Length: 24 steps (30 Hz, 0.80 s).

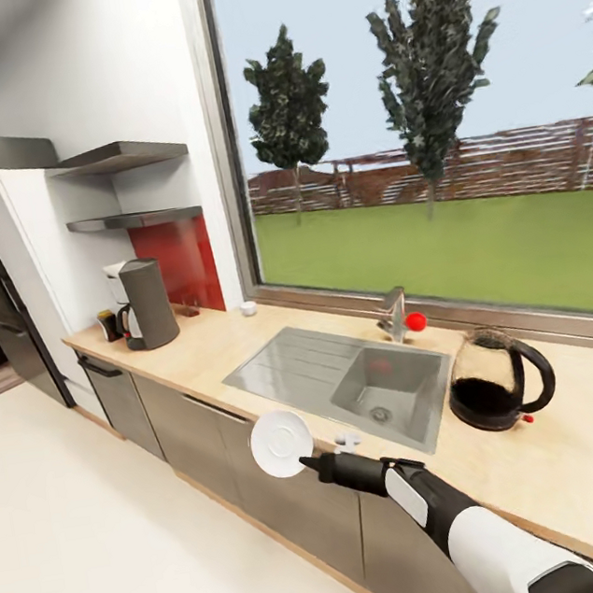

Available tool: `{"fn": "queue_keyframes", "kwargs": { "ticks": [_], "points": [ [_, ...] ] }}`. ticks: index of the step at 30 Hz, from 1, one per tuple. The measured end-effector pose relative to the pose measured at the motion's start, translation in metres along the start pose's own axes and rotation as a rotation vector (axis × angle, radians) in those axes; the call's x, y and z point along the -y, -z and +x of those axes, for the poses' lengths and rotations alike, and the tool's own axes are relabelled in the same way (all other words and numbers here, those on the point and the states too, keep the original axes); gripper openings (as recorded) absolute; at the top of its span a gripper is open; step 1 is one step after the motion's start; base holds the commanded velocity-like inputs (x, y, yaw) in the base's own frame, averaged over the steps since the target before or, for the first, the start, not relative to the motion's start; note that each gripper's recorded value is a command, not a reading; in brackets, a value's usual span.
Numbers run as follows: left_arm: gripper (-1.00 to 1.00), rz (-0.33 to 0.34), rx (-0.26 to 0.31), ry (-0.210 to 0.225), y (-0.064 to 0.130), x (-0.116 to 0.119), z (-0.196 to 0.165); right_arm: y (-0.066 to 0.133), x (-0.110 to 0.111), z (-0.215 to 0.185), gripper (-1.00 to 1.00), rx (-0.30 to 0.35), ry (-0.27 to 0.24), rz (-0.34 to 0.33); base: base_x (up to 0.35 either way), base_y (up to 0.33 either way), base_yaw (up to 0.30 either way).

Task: Set up a coffee station on the kitchen countertop: keep the coffee maker on the countertop, move the bottle of coffee from the kitchen shelf to the counter next to the coffee maker, place a paper coffee filter on top of the coffee maker, put the saucer next to the coffee maker with the coffee cup on the saucer, and place the electric kettle next to the coffee maker.

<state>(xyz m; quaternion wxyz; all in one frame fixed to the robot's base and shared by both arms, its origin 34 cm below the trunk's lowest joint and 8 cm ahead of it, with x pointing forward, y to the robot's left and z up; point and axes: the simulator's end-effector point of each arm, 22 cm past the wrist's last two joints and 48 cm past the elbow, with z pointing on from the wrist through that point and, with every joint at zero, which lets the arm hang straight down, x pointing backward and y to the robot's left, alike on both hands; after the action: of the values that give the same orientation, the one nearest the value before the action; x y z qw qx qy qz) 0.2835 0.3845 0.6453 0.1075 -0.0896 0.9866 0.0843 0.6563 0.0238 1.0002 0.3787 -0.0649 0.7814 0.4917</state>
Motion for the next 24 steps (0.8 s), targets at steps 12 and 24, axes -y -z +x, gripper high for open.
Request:
{"fn": "queue_keyframes", "kwargs": {
  "ticks": [12, 24],
  "points": [
    [1.0, 0.013, 0.001, -0.001, 0.0, 0.01, 0.001, 0.002, 0.002, -0.002, -1.0, 0.003, 0.006, 0.002, 0.316, 0.078, 0.141],
    [1.0, 0.018, 0.001, 0.005, 0.0, 0.014, 0.001, 0.003, 0.003, -0.002, -1.0, 0.003, 0.004, 0.003, 0.329, 0.068, 0.005]
  ]
}}
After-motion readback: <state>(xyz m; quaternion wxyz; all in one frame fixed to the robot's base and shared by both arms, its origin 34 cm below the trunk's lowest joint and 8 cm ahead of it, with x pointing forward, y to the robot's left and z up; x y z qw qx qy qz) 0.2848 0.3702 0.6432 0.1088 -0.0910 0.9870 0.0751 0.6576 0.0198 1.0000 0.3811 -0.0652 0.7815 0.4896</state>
